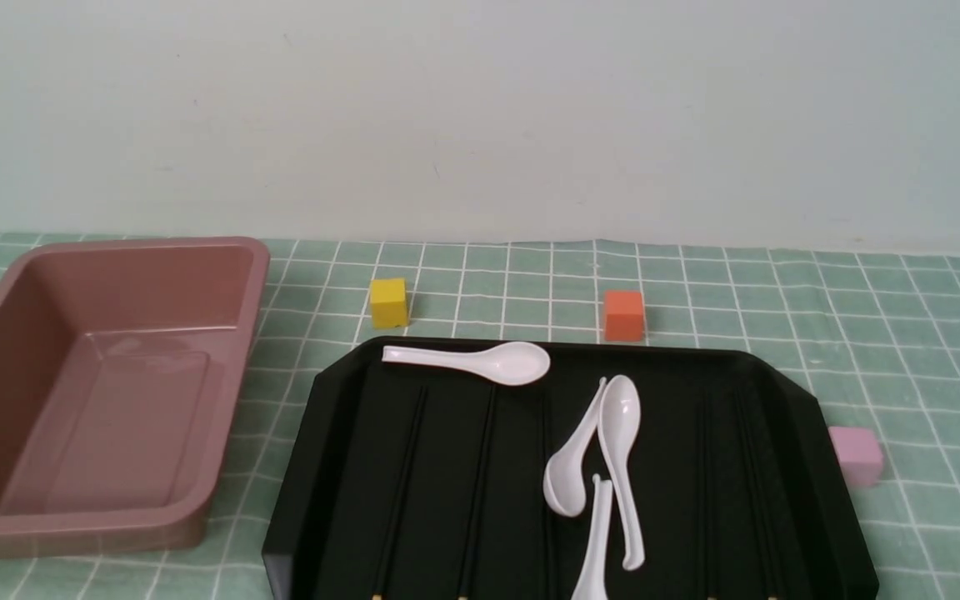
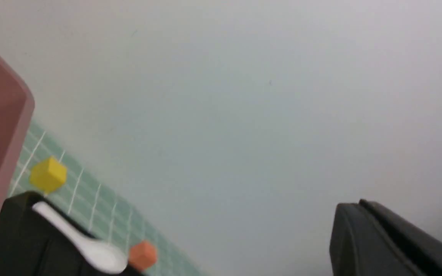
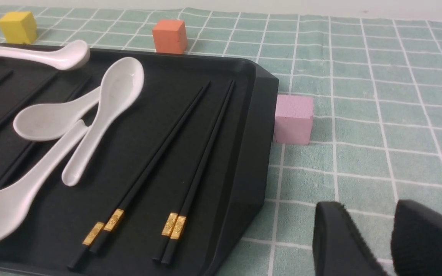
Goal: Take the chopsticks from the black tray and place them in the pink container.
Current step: 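Reach over to the black tray and grasp a pair of chopsticks with the left gripper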
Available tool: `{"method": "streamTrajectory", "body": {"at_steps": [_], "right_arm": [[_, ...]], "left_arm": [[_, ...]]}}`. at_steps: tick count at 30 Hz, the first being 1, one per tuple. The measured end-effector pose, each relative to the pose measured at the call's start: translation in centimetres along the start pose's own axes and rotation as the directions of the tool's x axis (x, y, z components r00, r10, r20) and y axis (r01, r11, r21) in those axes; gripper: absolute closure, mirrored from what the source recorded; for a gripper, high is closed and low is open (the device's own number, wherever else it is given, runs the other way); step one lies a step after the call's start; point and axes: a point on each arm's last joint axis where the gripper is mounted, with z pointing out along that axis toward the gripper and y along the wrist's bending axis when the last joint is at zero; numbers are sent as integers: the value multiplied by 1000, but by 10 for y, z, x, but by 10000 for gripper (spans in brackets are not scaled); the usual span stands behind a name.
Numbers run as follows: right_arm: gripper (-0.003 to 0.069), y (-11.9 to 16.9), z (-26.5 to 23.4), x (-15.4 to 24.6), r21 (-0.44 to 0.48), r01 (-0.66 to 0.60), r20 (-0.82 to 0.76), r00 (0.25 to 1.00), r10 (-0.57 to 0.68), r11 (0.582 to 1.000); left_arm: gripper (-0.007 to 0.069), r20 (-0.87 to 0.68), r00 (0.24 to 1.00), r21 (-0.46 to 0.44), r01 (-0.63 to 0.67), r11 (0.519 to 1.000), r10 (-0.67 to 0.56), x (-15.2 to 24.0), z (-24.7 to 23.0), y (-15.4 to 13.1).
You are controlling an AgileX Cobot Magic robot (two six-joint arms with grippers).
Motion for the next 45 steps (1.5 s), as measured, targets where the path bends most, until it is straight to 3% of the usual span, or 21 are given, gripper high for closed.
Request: {"method": "streamTrajectory", "body": {"at_steps": [1, 4, 7, 8, 9, 12, 16, 23, 27, 36, 45], "right_arm": [[419, 0, 0, 0, 0, 0, 0, 1000, 0, 1000], [419, 0, 0, 0, 0, 0, 0, 1000, 0, 1000], [419, 0, 0, 0, 0, 0, 0, 1000, 0, 1000], [419, 0, 0, 0, 0, 0, 0, 1000, 0, 1000], [419, 0, 0, 0, 0, 0, 0, 1000, 0, 1000], [419, 0, 0, 0, 0, 0, 0, 1000, 0, 1000], [419, 0, 0, 0, 0, 0, 0, 1000, 0, 1000], [419, 0, 0, 0, 0, 0, 0, 1000, 0, 1000], [419, 0, 0, 0, 0, 0, 0, 1000, 0, 1000], [419, 0, 0, 0, 0, 0, 0, 1000, 0, 1000], [419, 0, 0, 0, 0, 0, -1, 1000, 0, 1000]], "left_arm": [[638, -38, 999, -24, -6, 1000, 5, 1, 5, 0], [638, -380, 924, -200, -119, 973, 35, 6, 43, -6], [638, -693, 711, -405, -244, 881, -121, 21, 81, 18], [638, -706, 697, -409, -261, 875, -122, 21, 83, 19], [638, -778, 598, -454, -322, 831, -193, 26, 99, 34], [638, -843, 452, -487, -412, 770, -291, 35, 132, 64], [638, -886, 338, -454, -486, 747, -319, 60, 167, 82], [621, -943, 228, -334, -619, 711, -244, 120, 211, 82], [540, -967, 176, -253, -714, 653, -182, 152, 230, 87], [338, -972, 224, -225, -811, 540, -70, 161, 252, 104], [322, -967, 244, -244, -804, 543, -74, 173, 258, 119]]}}
